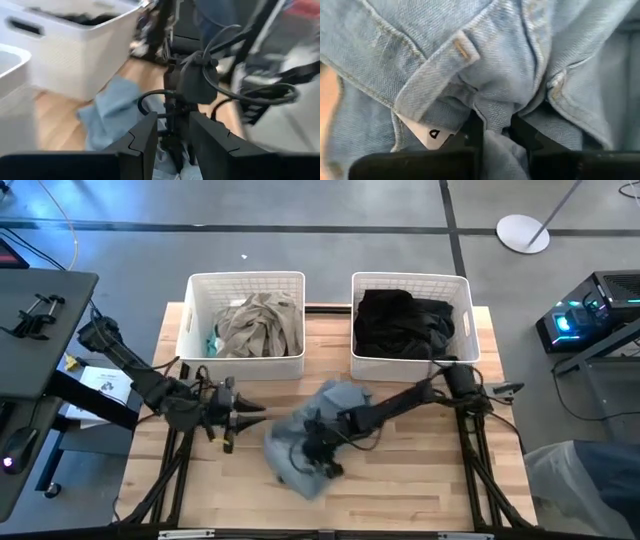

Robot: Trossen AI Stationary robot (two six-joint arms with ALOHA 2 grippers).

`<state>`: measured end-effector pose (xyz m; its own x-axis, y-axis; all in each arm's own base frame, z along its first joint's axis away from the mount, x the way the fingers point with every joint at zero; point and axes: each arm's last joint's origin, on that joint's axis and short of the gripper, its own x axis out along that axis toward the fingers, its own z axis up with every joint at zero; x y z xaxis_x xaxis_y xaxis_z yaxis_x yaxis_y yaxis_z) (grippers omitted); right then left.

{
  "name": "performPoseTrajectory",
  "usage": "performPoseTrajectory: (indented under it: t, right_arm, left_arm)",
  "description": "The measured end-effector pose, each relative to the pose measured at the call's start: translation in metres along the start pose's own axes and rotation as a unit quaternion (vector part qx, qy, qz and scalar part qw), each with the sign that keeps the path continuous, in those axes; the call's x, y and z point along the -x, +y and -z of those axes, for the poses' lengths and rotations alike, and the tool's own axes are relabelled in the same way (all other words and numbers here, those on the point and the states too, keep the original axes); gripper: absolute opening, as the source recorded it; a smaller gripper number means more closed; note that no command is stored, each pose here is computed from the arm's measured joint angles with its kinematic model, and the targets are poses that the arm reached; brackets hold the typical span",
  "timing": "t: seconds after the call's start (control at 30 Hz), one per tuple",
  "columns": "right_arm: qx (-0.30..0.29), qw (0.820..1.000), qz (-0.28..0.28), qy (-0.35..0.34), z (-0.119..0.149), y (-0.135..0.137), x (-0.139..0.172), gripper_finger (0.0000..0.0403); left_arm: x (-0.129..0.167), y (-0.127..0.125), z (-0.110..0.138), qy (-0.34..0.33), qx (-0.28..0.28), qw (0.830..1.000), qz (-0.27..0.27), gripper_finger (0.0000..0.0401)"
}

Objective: Sort clothes
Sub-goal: Put the light blue pants into the left white laundry bin

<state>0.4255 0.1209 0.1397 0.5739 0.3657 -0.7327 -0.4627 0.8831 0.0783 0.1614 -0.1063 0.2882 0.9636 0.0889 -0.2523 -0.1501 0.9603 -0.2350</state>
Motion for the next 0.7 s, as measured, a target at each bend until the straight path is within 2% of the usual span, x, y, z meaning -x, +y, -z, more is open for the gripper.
performPoseTrajectory:
  t: [0.07, 0.17, 0.3, 0.47, 0.57, 0.7]
  right_arm:
    - [0.019, 1.0, 0.007, -0.014, -0.016, 0.012, 0.029, 0.0032]
    - [0.045, 0.994, 0.054, -0.086, -0.049, 0.025, 0.082, 0.003]
    - [0.086, 0.976, 0.114, -0.166, -0.075, 0.051, 0.139, 0.003]
    - [0.108, 0.95, 0.184, -0.227, -0.087, 0.077, 0.205, 0.003]
    - [0.114, 0.947, 0.187, -0.237, -0.086, 0.087, 0.227, 0.003]
    - [0.12, 0.957, 0.169, -0.204, -0.079, 0.099, 0.226, 0.003]
  left_arm:
    - [0.006, -0.006, -0.003, -0.015, 0.004, 1.0, 0.027, 0.0105]
    - [0.014, -0.016, -0.005, -0.034, -0.008, 0.998, 0.058, 0.0105]
    - [0.022, -0.025, 0.001, -0.051, -0.04, 0.997, 0.035, 0.0105]
    - [0.023, -0.031, 0.014, -0.039, -0.06, 0.997, 0.01, 0.0105]
    - [0.016, -0.035, 0.023, -0.027, -0.109, 0.994, -0.005, 0.0106]
    - [-0.014, -0.041, 0.023, -0.044, -0.195, 0.979, -0.034, 0.0106]
